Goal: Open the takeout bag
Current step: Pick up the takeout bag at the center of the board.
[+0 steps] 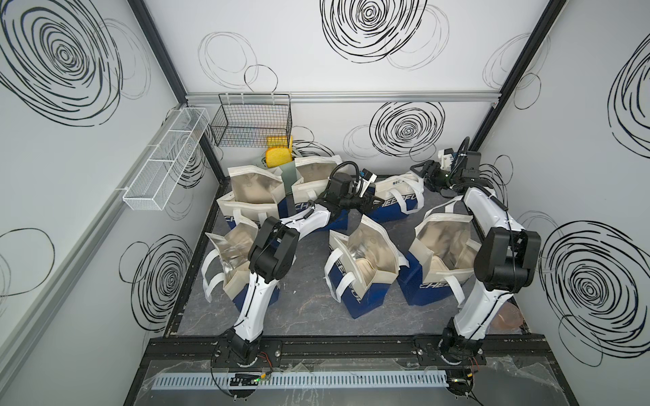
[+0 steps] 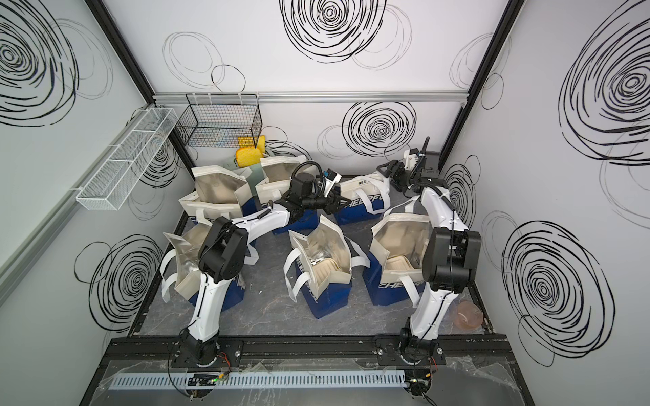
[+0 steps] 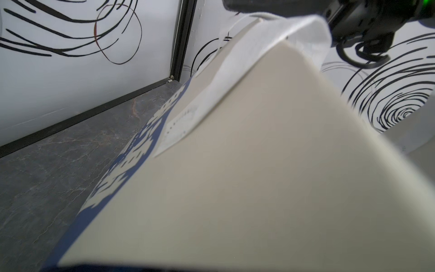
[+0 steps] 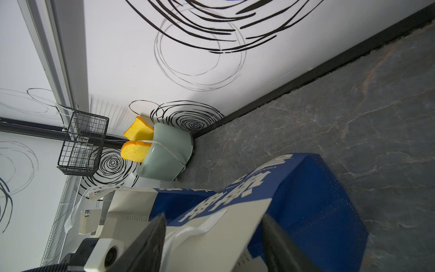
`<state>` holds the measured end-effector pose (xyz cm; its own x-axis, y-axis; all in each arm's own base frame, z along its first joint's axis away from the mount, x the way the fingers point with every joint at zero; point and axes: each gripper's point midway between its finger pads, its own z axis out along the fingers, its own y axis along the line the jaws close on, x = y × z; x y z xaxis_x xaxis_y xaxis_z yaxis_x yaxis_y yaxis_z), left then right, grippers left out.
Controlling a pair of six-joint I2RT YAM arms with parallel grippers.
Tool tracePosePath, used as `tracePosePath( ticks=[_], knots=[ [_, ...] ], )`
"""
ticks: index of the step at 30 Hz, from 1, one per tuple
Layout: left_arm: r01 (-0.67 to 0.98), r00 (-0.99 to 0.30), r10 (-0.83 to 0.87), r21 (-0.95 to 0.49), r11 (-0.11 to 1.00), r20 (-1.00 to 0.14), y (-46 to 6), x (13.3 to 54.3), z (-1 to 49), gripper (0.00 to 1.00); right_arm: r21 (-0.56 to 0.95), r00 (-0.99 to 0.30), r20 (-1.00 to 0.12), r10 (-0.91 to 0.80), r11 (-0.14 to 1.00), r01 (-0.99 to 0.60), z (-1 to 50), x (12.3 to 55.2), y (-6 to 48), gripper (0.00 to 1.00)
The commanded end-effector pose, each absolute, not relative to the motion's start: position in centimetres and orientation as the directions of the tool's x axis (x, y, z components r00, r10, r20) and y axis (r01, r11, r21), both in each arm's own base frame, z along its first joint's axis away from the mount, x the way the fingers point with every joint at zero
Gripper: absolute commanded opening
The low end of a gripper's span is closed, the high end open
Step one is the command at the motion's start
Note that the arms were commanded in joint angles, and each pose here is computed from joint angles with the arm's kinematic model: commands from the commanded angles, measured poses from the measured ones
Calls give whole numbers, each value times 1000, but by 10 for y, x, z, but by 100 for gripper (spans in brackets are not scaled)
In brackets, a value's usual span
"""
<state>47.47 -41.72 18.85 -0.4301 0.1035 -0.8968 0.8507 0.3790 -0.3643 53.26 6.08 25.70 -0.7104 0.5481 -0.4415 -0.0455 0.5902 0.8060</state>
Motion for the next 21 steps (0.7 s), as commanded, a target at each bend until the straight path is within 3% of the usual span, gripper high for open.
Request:
tracePosePath(
  ticks=[1,6,12,21],
  knots=[
    [879,-369,76,-322,351,-926,-422,472,207,42,811,-723,-438,535,582,-60,262,533,68,67],
    [881,-363,56,-324,344,-930,-424,472,215,29,807,-721,-446,530,586,-68,265,532,68,67],
    [888,-353,38,-322,329,-935,-428,470,236,0,789,-708,-476,521,609,-82,272,530,66,68],
    [880,-341,28,-309,362,-940,-421,469,270,0,563,-560,-710,428,822,-85,316,536,42,71]
  ],
)
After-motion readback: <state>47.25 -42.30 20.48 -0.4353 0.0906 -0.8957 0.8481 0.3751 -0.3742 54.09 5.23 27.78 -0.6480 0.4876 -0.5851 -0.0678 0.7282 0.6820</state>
